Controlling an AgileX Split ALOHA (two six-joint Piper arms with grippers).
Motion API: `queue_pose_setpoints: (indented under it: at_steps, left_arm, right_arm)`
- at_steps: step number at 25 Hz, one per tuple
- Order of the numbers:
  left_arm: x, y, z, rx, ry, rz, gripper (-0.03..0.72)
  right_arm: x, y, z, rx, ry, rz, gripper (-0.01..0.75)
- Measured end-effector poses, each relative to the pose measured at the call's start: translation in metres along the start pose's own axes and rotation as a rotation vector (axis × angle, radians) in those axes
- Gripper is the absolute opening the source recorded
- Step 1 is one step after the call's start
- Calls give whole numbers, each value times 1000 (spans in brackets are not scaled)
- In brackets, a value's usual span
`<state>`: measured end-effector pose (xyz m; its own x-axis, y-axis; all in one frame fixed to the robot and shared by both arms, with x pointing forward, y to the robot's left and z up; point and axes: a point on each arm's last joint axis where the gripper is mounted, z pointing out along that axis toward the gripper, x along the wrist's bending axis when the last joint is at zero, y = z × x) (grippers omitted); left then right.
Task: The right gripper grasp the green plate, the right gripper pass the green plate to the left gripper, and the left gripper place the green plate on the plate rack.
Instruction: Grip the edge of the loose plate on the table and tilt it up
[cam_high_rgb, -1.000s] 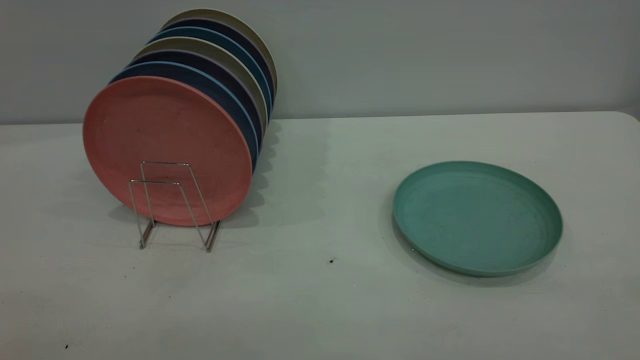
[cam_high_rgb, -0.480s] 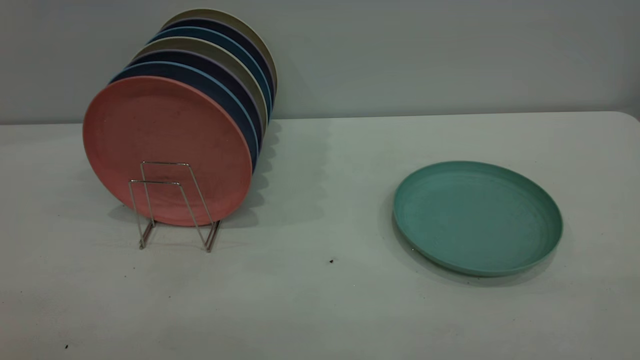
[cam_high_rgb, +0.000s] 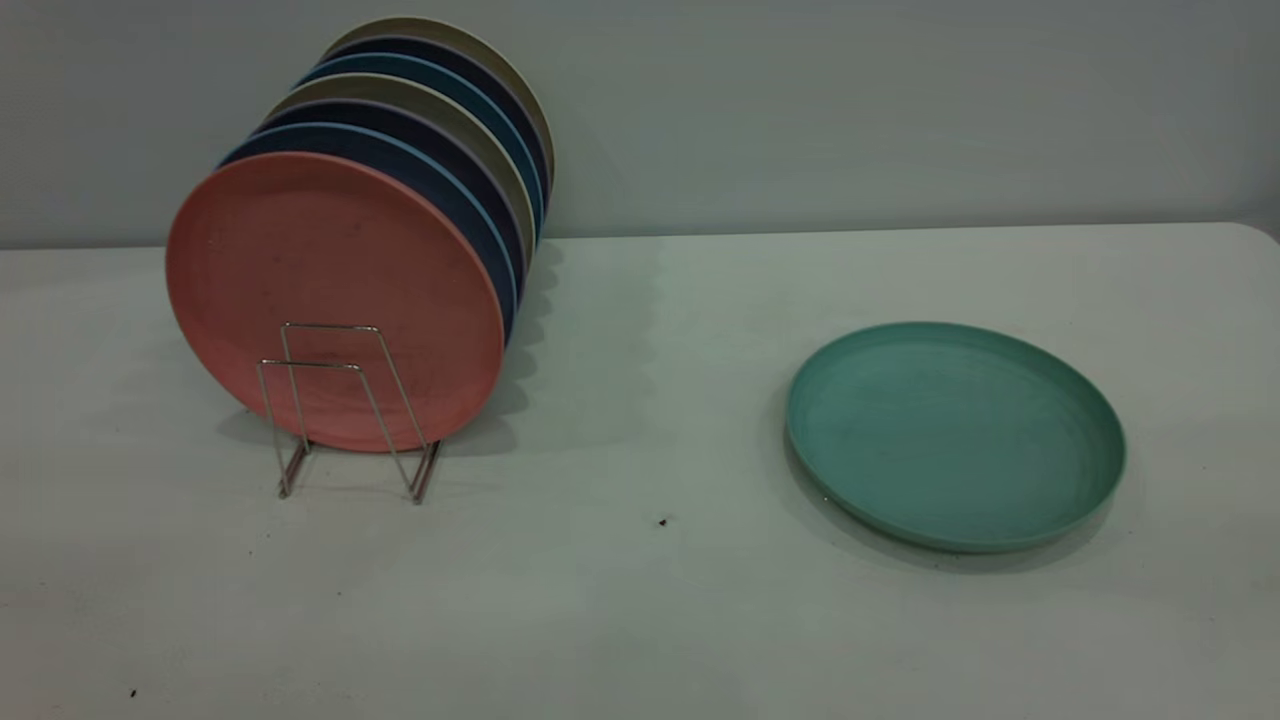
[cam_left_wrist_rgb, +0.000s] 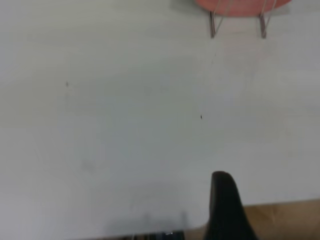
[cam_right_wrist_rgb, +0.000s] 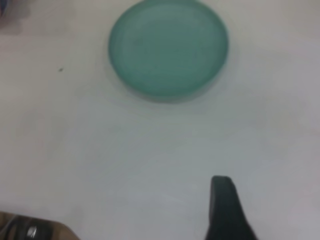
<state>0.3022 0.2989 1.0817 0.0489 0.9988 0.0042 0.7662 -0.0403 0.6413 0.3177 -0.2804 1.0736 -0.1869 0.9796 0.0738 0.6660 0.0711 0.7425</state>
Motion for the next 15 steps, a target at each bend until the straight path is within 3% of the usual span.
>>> queue_pose_setpoints:
  at_steps: [7,15]
  left_arm:
    - [-3,68,47,19,-88,37,515]
    - [-6,112,125,128,-192,33,515]
  right_arm:
    - [1,46,63,117,115,-40,527]
    - [-2,54,151,238,224,19,527]
